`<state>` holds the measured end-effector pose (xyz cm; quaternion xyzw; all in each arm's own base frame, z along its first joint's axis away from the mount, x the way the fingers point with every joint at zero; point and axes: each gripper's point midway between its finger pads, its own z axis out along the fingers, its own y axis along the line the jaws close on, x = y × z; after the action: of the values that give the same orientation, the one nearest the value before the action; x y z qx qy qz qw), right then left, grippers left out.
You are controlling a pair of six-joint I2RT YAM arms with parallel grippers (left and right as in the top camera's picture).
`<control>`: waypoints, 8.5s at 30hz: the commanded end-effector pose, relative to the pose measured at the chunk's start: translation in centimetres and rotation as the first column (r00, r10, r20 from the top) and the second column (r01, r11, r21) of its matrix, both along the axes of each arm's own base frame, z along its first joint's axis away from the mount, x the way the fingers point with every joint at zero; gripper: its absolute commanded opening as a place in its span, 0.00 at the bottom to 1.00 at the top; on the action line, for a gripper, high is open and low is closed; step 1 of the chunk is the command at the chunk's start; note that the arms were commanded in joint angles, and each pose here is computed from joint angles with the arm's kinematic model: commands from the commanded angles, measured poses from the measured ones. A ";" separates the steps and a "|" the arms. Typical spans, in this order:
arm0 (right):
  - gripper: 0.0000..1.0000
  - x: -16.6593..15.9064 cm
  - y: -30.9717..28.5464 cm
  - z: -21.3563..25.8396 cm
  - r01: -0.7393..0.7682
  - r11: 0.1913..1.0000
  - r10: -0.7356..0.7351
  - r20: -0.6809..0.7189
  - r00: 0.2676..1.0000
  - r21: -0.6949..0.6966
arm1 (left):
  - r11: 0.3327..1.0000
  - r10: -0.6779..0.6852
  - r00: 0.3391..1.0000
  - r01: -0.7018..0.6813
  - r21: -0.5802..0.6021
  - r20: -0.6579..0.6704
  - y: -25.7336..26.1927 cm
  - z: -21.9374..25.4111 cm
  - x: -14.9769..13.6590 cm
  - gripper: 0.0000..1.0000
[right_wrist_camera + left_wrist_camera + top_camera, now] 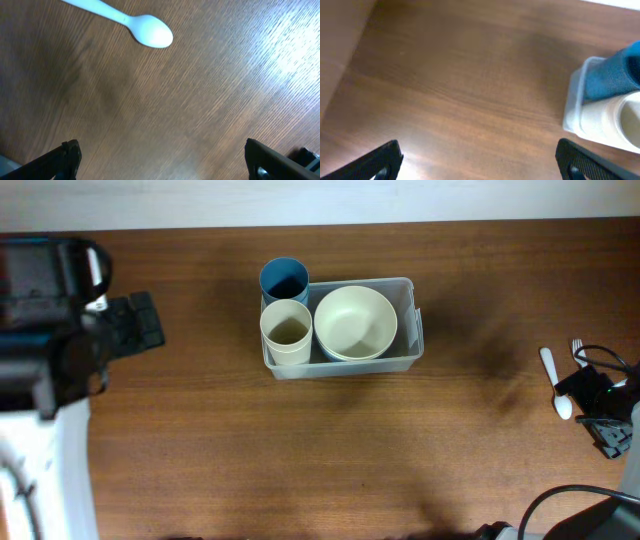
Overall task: Pack container
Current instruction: 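Release the cream cup and pull the left gripper back left, then move the right gripper over the white spoon and lower, then grasp the white spoon handle with the right gripper and lift, then carry the spoon left and drop it into the container's right end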
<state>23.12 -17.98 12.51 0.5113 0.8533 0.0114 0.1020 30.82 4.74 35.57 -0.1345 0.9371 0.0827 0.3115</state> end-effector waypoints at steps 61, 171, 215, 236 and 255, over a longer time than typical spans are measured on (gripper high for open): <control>0.99 4.2 -2.6 1.6 -0.095 0.985 0.118 0.164 0.979 -0.141 | 0.975 -0.196 0.923 0.220 -0.036 0.331 -2.9 -10.3 2.2 1.00; 0.92 11.5 -3.5 -14.7 -0.848 0.494 0.850 -0.099 0.517 -0.190 | 0.975 -0.196 0.925 0.220 -0.037 0.324 -2.9 -10.5 2.2 1.00; 0.20 7.5 -2.7 -17.3 -0.836 0.549 0.821 -0.179 0.542 -0.010 | 0.975 -0.196 0.925 0.220 -0.037 0.324 -2.9 -10.5 2.2 1.00; 0.04 15.7 -1.4 -8.1 -0.780 0.621 0.784 0.063 0.618 -0.071 | 0.975 -0.196 0.925 0.220 -0.037 0.324 -2.9 -10.5 2.2 1.00; 0.04 23.1 22.8 6.9 -0.954 0.278 0.930 0.282 0.237 -0.115 | 0.975 -0.196 0.925 0.220 -0.037 0.324 -2.9 -10.5 2.2 1.00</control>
<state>46.16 1.76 18.67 -0.0913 0.9660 0.1651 0.1766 33.04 1.89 25.35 -0.0666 0.8838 -0.0076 0.4630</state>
